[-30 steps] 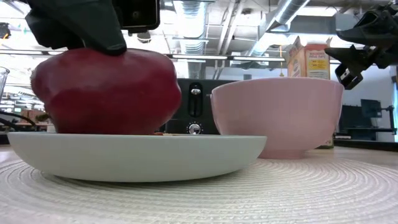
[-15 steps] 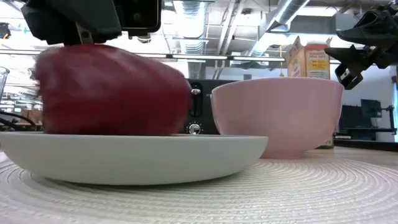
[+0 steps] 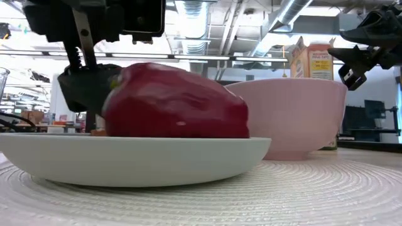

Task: Arrange a breakfast setting
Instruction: Put the blue spoon on the white table mat

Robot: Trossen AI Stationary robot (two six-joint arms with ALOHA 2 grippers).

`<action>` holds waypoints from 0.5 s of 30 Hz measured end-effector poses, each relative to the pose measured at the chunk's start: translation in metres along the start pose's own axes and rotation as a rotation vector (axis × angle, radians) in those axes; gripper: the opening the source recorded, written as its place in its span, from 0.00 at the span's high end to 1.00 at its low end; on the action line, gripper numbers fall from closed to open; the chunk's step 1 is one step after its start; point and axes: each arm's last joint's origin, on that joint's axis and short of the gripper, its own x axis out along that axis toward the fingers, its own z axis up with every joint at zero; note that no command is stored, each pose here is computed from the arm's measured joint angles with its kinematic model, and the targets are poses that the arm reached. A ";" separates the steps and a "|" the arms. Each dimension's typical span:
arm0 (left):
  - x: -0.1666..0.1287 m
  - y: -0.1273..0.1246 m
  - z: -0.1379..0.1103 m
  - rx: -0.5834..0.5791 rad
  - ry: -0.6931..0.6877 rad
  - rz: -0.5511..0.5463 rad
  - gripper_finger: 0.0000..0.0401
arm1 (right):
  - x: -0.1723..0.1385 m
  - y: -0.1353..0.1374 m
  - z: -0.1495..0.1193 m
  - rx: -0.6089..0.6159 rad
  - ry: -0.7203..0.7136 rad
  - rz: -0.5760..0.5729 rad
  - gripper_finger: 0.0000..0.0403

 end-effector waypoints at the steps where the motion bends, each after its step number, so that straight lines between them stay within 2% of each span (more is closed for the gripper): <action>1: -0.002 -0.001 0.001 -0.001 0.000 -0.012 0.15 | 0.000 0.000 0.000 0.000 0.000 0.000 0.58; 5: -0.021 -0.012 0.007 0.046 -0.032 -0.067 0.15 | 0.000 0.000 0.000 0.000 0.000 0.000 0.58; 9: -0.052 -0.029 0.012 0.143 -0.112 -0.112 0.15 | 0.000 0.000 0.000 0.000 0.000 0.000 0.58; 12: -0.082 -0.041 0.010 0.217 -0.210 -0.087 0.15 | 0.000 0.000 0.000 0.000 0.000 0.000 0.58; 15: -0.115 -0.050 0.005 0.294 -0.341 -0.014 0.15 | 0.000 0.000 0.000 0.000 -0.001 0.000 0.58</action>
